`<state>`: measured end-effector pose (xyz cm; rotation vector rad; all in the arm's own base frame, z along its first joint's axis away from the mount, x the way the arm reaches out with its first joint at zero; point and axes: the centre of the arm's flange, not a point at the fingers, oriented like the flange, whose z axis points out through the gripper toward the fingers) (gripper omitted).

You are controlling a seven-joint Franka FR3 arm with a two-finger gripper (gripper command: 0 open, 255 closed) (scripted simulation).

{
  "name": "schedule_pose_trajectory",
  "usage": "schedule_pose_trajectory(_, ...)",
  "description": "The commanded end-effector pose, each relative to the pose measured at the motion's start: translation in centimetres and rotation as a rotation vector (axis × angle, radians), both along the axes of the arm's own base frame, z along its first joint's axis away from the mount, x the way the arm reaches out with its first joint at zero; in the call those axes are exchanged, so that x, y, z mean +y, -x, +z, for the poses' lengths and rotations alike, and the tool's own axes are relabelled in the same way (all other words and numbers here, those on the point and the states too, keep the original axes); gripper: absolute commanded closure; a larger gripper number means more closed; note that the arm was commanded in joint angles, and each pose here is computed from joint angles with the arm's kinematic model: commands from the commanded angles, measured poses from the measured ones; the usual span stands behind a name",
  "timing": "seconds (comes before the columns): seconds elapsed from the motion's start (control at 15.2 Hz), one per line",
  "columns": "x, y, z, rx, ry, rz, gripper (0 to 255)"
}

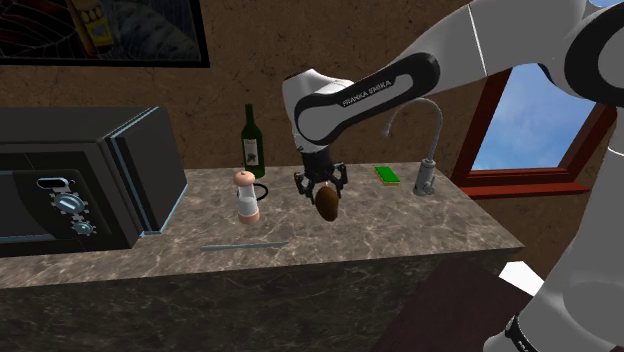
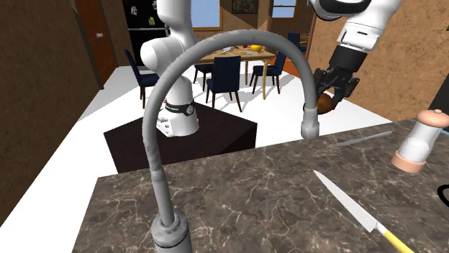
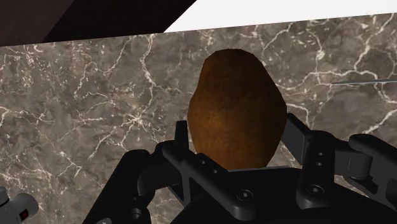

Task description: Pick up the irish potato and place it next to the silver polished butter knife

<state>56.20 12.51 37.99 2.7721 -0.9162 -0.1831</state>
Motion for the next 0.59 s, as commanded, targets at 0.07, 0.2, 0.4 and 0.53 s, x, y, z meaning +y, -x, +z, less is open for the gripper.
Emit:
schedule_pose_trajectory(0.07, 4.2, -2.8, -0.2, 0.0, 0.0, -0.001, 255)
schedule_pose_trajectory(0.2, 4.2, -2.8, -1.3, 0.0, 0.0, -0.001, 255)
schedule_pose_trajectory(0.4, 4.2, -2.8, -2.8, 0.0, 0.0, -0.001, 255)
schedule_pose_trajectory(0.53, 4.2, -2.8, -3.9, 0.0, 0.0, -0.001, 255)
